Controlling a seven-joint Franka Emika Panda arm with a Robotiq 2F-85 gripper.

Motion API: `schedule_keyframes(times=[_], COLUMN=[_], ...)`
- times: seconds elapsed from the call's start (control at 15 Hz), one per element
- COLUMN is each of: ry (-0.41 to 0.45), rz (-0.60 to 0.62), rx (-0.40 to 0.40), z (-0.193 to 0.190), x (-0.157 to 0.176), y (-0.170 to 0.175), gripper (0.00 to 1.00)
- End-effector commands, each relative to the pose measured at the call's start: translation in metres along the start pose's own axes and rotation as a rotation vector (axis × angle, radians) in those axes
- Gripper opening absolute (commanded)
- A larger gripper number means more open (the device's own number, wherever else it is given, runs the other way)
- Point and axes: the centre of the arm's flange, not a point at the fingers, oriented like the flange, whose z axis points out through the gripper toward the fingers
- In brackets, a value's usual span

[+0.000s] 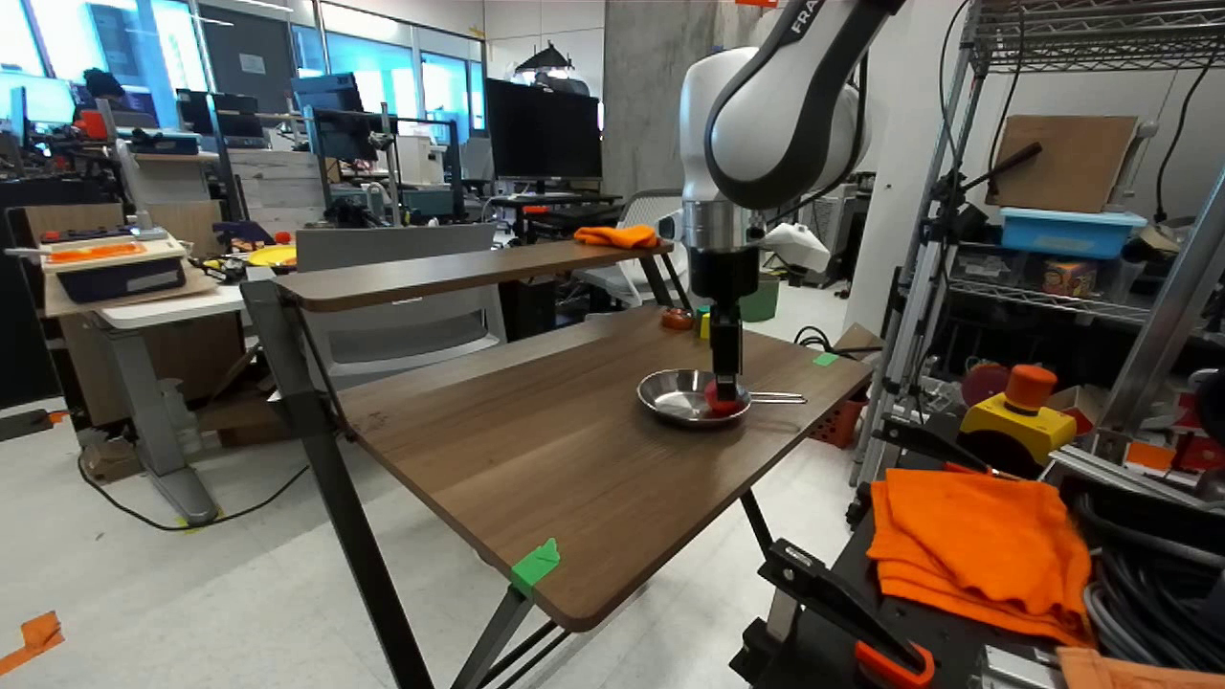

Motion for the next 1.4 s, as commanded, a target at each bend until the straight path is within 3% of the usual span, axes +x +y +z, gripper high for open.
schedule_keyframes(times=[0.0,0.27,0.47,0.6,0.93,1.0,1.13,1.33], ry=[0.019,0.020,0.022,0.029,0.033,0.033,0.029,0.023], rz=[-0.007,-0.004,0.002,0.004,0.003,0.001,0.000,-0.001], rx=[-0.016,-0.015,-0.017,-0.023,-0.028,-0.028,-0.028,-0.026], z=[-0.0017,-0.0027,-0.0031,-0.0076,-0.0107,-0.0113,-0.0107,-0.0097], x=[0.0001,0.0009,0.0022,0.0044,0.0050,0.0050,0.0046,0.0040], y=[0.0033,0.0044,0.0055,0.0071,0.0084,0.0080,0.0081,0.0079], gripper=[0.51,0.21,0.15,0.05,0.04,0.35,0.31,0.50])
